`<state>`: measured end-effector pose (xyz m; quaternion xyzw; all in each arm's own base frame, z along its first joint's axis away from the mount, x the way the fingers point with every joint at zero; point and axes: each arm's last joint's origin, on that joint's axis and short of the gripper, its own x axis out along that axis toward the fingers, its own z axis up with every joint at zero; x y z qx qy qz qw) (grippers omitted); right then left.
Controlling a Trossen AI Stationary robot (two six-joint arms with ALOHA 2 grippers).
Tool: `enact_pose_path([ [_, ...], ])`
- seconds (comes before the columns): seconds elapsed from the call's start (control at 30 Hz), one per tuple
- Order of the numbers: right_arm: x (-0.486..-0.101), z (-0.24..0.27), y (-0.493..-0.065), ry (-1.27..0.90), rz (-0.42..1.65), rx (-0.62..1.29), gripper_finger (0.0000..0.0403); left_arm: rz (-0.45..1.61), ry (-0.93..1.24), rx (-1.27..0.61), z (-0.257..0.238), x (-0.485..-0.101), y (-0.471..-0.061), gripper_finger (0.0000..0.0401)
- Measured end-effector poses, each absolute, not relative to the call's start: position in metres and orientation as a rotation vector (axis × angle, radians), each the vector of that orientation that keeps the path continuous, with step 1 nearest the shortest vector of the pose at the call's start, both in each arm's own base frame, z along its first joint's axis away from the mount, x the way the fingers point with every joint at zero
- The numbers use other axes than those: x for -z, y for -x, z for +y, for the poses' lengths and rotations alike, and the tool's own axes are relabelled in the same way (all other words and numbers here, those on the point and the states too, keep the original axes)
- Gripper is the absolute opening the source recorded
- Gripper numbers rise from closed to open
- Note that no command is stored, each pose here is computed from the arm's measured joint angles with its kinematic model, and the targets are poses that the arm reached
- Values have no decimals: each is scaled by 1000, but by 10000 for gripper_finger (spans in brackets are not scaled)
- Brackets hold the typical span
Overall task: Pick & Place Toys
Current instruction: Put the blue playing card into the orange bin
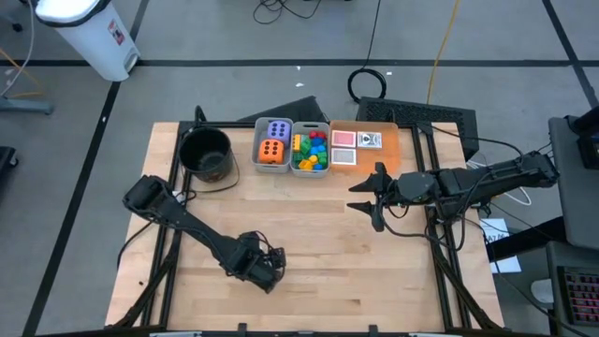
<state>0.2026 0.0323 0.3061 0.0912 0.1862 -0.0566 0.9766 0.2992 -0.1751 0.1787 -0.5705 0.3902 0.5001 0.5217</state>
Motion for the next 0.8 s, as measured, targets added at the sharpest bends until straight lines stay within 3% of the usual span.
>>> enact_pose_path([
  [0.3,-306,32,-203,-184,376,114,203,1002,1464,-1269,-180,-180,-294,367],
  [0.8,-306,32,-203,-179,379,115,203,1009,1409,-1425,-163,-171,-295,367],
])
